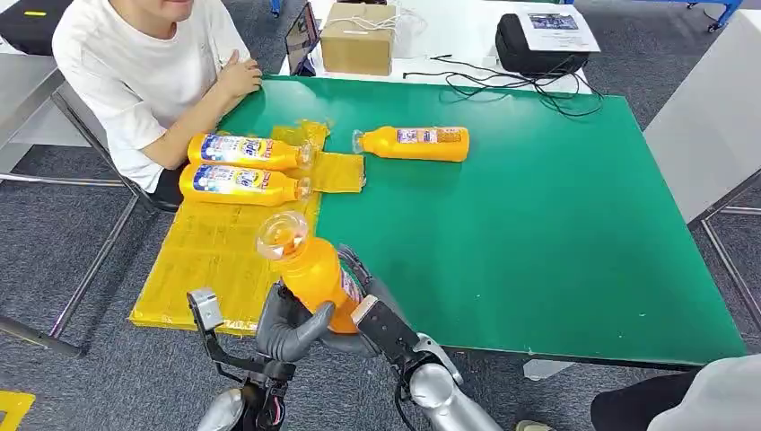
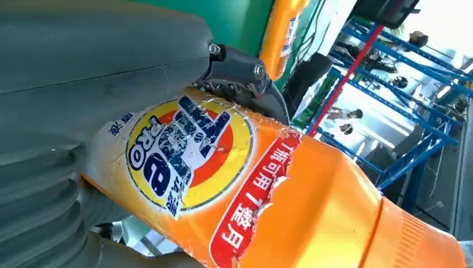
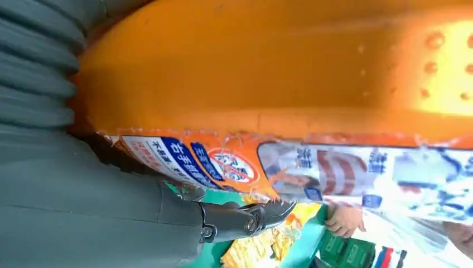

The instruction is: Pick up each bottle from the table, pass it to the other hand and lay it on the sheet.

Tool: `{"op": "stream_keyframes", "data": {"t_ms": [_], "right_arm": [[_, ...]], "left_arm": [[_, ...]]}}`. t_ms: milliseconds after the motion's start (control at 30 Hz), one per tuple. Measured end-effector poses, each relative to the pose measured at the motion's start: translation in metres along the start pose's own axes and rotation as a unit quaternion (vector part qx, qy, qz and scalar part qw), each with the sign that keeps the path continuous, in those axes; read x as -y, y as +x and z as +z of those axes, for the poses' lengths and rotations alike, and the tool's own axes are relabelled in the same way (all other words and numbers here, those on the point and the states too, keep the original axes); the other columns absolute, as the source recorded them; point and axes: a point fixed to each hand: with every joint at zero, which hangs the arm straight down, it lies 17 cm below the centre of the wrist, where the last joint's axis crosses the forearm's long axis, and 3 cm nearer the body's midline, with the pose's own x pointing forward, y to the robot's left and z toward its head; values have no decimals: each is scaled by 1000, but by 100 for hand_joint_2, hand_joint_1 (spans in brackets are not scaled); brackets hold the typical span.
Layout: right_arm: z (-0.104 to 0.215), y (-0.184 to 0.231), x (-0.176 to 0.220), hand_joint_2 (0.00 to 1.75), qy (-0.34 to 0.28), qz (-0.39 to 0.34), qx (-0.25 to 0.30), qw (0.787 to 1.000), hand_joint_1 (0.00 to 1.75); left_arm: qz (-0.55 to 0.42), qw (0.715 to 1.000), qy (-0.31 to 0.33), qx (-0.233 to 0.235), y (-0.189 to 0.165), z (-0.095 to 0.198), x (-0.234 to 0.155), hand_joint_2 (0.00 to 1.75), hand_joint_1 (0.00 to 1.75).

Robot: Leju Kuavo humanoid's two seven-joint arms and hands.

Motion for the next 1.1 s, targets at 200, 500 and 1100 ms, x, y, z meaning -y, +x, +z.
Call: {"op": "stream_keyframes", "data": {"t_ms": [200,500,1100], "right_arm": [[-5,12,2,0,-30,-6,12,999,0],[1,16,8,0,-68,-10,16,997,0],[110,134,187,0,-476,12,189,859,0]], "left_arm": [[-71,997,30,29,8,-1,-9,175,175],[-92,994,28,53,18,0,-5,175,175],[-542,796,162,216,103,-18,-70,175,175]]}}
